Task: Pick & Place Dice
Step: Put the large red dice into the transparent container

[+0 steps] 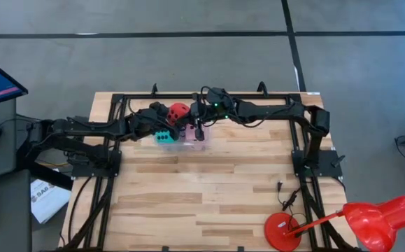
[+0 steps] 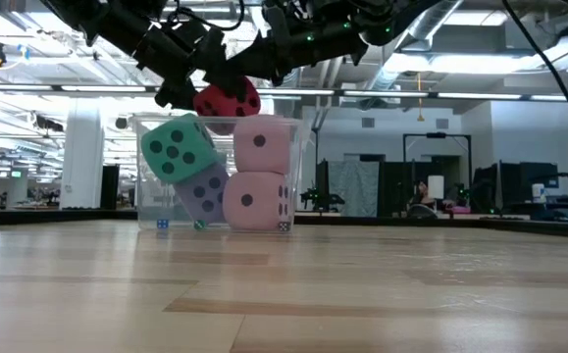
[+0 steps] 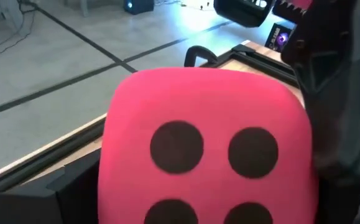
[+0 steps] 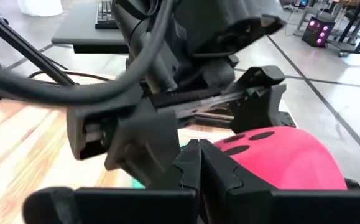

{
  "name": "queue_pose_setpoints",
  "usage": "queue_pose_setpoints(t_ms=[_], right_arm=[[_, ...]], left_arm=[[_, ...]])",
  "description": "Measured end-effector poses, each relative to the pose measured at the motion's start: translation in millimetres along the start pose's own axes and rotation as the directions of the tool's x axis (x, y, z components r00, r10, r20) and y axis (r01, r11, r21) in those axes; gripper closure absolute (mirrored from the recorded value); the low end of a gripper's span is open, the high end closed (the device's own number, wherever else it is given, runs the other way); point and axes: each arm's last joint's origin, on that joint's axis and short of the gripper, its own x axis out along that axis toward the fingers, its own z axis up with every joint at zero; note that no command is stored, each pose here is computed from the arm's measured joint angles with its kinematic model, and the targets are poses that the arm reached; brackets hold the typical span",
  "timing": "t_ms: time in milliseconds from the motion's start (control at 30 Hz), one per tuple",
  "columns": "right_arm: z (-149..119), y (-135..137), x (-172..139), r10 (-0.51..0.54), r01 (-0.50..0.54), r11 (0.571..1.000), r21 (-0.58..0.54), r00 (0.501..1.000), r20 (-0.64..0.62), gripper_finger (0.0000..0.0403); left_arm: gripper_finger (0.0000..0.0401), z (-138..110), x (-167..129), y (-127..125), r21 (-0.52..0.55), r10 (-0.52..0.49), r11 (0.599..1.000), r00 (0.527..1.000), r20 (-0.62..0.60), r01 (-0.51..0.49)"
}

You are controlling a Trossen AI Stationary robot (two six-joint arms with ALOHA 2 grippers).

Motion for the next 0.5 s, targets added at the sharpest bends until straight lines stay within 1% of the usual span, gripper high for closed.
queue_pose_setpoints(t_ms=[200,500], right_arm=[[-1,0,-1,0.005,-0.005,1.000,0.006,1.000,-0.019,0.0403],[-7,0,-1,0.025,-0.023,0.999,0.025,0.997,-0.068,0.0403]], left_arm=[[0.0009,4,-13,3,0.018,-0.013,1.000,1.000,-0.010,0.013],[0.0009,1,-14,4,0.023,-0.006,1.000,0.999,-0.038,0.007]])
